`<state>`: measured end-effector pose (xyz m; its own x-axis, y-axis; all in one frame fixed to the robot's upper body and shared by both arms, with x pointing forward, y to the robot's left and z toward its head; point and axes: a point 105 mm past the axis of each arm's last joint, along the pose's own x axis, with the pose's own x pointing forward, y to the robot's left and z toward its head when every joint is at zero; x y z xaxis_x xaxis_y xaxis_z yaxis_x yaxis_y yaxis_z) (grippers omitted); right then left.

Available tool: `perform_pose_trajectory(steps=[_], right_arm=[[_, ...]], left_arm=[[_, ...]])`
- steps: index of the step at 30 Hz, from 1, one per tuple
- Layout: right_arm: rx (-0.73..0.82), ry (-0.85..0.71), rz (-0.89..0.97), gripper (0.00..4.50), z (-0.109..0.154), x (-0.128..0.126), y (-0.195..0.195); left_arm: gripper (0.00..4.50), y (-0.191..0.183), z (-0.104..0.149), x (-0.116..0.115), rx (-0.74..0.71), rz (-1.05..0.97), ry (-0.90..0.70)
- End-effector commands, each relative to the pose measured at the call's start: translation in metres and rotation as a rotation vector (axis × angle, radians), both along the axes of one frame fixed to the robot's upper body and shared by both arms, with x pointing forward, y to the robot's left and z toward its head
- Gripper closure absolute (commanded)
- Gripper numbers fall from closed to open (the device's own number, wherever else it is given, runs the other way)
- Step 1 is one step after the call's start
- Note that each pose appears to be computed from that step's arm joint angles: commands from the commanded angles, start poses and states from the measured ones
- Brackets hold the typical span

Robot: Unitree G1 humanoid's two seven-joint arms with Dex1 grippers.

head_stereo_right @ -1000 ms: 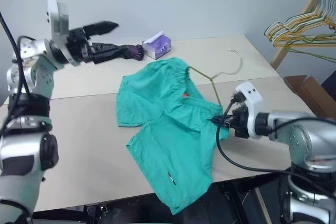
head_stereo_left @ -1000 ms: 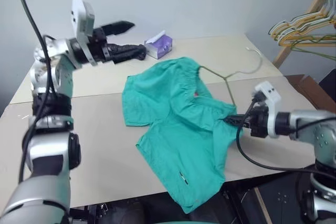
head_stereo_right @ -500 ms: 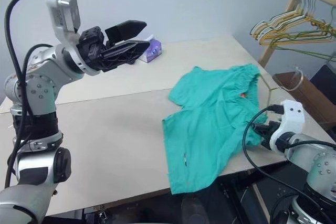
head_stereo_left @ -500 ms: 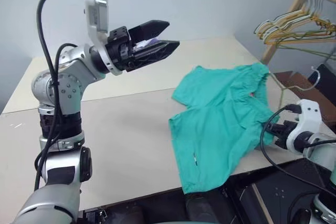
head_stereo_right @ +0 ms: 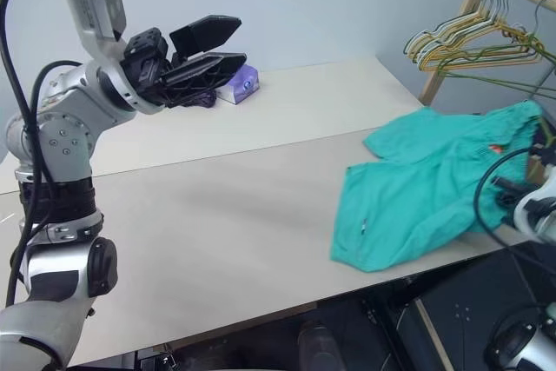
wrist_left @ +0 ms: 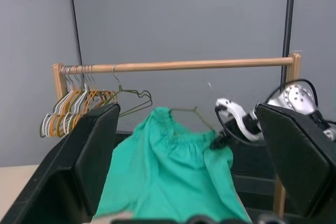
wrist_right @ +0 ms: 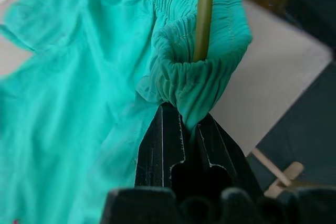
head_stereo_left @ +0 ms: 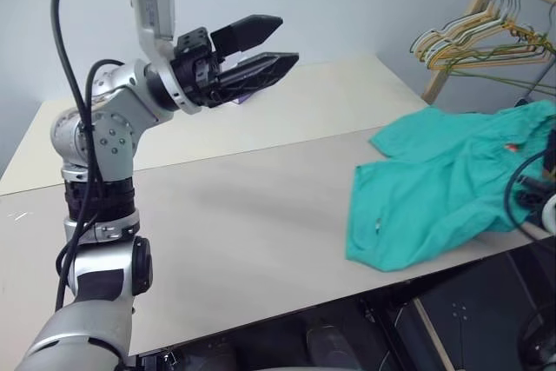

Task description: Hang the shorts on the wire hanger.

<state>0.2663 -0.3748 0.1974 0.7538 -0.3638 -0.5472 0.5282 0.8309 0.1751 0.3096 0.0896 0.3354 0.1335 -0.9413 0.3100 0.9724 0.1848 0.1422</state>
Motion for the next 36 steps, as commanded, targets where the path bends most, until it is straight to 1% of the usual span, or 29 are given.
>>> perform_pose_trajectory(steps=[1,6,12,20,25,30,32,33,36], right_arm=[[-0.007,-0.052,-0.040,4.50,0.030,0.002,-0.012],[0.025,-0.065,-0.115,4.50,0.049,0.008,-0.032],[0.081,-0.088,-0.263,4.50,0.055,0.006,-0.069],[0.077,-0.151,-0.355,4.50,0.067,0.004,-0.102],[0.103,-0.174,-0.428,4.50,0.064,-0.001,-0.121],[0.105,-0.155,-0.445,4.50,0.055,-0.003,-0.128],[0.105,-0.146,-0.449,3.86,0.051,-0.004,-0.129],[0.103,-0.142,-0.449,3.64,0.050,-0.004,-0.130],[0.084,-0.137,-0.431,2.59,0.050,-0.003,-0.129]], left_arm=[[0.03,0.000,0.005,-0.004,0.001,-0.004,-0.042],[0.03,-0.001,0.004,-0.005,0.006,-0.009,-0.048],[0.03,-0.001,0.003,-0.007,0.016,-0.012,-0.058],[0.03,-0.001,0.002,-0.008,0.028,-0.010,-0.066],[0.03,-0.002,0.002,-0.009,0.036,-0.010,-0.070],[0.03,-0.002,0.002,-0.010,0.041,-0.011,-0.070],[0.00,-0.002,0.001,-0.010,0.043,-0.011,-0.070],[0.00,-0.002,0.001,-0.010,0.044,-0.011,-0.070],[0.00,-0.002,0.001,-0.011,0.046,-0.009,-0.071]])
